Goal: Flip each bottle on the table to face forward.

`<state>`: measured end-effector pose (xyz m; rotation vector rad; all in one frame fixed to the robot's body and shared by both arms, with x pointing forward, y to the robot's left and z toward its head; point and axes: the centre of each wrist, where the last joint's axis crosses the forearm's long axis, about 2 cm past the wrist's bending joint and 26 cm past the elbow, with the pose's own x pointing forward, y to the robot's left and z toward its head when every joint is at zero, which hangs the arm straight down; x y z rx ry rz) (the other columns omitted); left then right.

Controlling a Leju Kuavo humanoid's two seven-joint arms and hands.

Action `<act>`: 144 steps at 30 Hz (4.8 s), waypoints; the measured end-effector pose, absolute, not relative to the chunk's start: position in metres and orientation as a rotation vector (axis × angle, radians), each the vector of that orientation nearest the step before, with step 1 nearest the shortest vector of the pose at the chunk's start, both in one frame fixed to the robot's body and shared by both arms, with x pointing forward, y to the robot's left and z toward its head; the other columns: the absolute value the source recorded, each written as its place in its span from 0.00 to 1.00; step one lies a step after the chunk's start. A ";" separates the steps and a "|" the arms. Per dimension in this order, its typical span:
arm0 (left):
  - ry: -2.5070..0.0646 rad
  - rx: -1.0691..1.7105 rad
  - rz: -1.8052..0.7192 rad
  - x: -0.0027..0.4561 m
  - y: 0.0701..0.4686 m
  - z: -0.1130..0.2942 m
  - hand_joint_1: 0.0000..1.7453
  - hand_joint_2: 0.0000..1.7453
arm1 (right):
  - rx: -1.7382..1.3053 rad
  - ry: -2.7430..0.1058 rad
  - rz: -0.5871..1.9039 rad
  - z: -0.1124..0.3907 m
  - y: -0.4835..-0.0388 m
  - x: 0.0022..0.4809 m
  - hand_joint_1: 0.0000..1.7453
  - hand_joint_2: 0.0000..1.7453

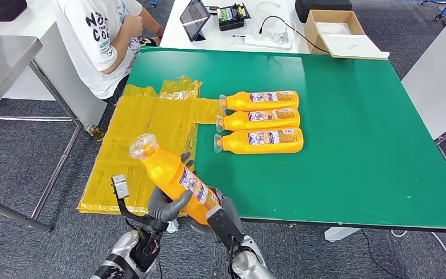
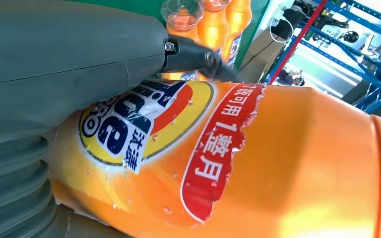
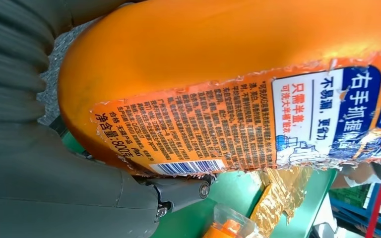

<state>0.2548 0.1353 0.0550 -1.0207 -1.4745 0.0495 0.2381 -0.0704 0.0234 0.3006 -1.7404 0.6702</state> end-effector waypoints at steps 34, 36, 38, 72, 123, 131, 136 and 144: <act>-1.673 -0.733 0.078 0.275 0.155 0.074 1.00 1.00 | 0.345 -1.866 0.499 0.055 -0.075 0.248 0.00 0.00; -1.703 -0.713 0.099 0.281 0.160 0.080 1.00 1.00 | 0.347 -1.899 0.479 0.061 -0.077 0.250 0.00 0.00; -1.725 -0.702 0.111 0.286 0.164 0.085 1.00 1.00 | 0.347 -1.924 0.465 0.067 -0.079 0.251 0.00 0.00; -1.518 0.919 -1.357 0.411 0.240 0.122 1.00 1.00 | 0.178 -2.386 0.052 0.164 -0.095 0.250 0.00 1.00; -1.275 0.273 -1.202 0.399 0.289 0.085 0.00 0.00 | 0.319 -2.233 0.215 0.132 -0.079 0.256 0.00 1.00; -1.722 0.251 -0.576 0.391 0.267 0.083 0.00 0.00 | 0.296 -2.216 0.246 0.129 -0.079 0.255 0.00 1.00; -1.949 0.499 -0.083 0.387 0.257 0.106 0.00 1.00 | 0.247 -2.182 0.336 0.125 -0.078 0.254 0.00 1.00; -2.142 0.507 0.290 0.352 0.240 0.142 0.00 1.00 | -0.018 -2.061 0.626 0.106 -0.108 0.264 0.00 1.00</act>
